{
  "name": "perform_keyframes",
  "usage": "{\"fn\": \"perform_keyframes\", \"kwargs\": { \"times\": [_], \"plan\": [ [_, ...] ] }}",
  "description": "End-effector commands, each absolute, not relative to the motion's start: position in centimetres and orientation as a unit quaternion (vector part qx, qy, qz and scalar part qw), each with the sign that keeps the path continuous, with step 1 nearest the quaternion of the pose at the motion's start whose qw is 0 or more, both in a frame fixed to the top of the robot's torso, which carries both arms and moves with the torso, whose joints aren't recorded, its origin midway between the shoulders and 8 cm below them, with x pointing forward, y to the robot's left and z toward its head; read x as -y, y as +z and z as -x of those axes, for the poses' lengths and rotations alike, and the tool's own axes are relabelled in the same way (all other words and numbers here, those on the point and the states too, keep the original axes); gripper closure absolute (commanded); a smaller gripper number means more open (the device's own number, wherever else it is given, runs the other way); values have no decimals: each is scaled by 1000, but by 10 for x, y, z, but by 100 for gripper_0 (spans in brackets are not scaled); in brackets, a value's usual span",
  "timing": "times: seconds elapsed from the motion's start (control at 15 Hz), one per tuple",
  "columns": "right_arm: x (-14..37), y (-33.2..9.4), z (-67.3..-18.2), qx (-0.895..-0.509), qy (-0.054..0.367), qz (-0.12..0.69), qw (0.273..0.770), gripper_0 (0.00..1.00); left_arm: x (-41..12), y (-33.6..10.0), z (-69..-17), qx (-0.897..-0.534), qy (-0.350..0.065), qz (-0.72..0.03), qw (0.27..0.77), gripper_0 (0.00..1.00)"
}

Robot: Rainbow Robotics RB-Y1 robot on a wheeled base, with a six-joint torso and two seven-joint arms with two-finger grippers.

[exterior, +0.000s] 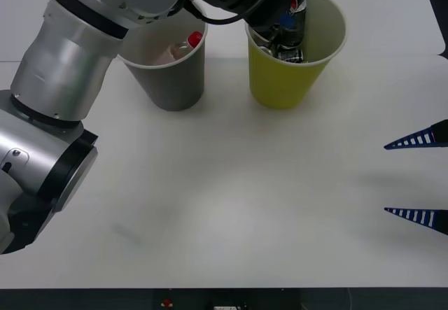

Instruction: Put the can into the green bin and the plastic bottle into the gray bin

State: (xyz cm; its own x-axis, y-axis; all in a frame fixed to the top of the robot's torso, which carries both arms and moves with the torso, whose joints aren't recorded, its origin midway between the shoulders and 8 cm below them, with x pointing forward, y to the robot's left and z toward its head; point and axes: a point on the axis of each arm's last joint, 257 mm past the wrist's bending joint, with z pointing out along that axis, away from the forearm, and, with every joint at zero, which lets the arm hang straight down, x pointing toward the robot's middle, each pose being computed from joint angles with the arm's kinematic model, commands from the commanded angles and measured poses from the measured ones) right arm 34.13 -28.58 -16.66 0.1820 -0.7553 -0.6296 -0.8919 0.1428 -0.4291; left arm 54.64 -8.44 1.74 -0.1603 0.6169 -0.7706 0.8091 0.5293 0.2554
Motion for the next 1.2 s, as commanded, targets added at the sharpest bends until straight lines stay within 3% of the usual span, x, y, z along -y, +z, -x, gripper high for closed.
{"fn": "perform_keyframes", "kwargs": {
  "times": [0.07,0.53,0.6,0.67,1.0,1.2],
  "plan": [
    [286,-167,-341,-634,83,649,411,0,103,15,-566,-754,-110,-461,454,100],
    [286,-167,-341,-634,83,649,411,0,110,5,-581,-744,-87,-468,469,100],
    [286,-167,-341,-634,83,649,411,0,109,5,-582,-742,-82,-471,470,55],
    [286,-167,-341,-634,83,649,411,0,109,4,-582,-740,-79,-475,469,0],
    [286,-167,-341,-634,83,649,411,0,104,6,-575,-723,-79,-499,471,0],
    [286,-167,-341,-634,83,649,411,0,81,6,-562,-691,-100,-523,488,0]
  ]
}}
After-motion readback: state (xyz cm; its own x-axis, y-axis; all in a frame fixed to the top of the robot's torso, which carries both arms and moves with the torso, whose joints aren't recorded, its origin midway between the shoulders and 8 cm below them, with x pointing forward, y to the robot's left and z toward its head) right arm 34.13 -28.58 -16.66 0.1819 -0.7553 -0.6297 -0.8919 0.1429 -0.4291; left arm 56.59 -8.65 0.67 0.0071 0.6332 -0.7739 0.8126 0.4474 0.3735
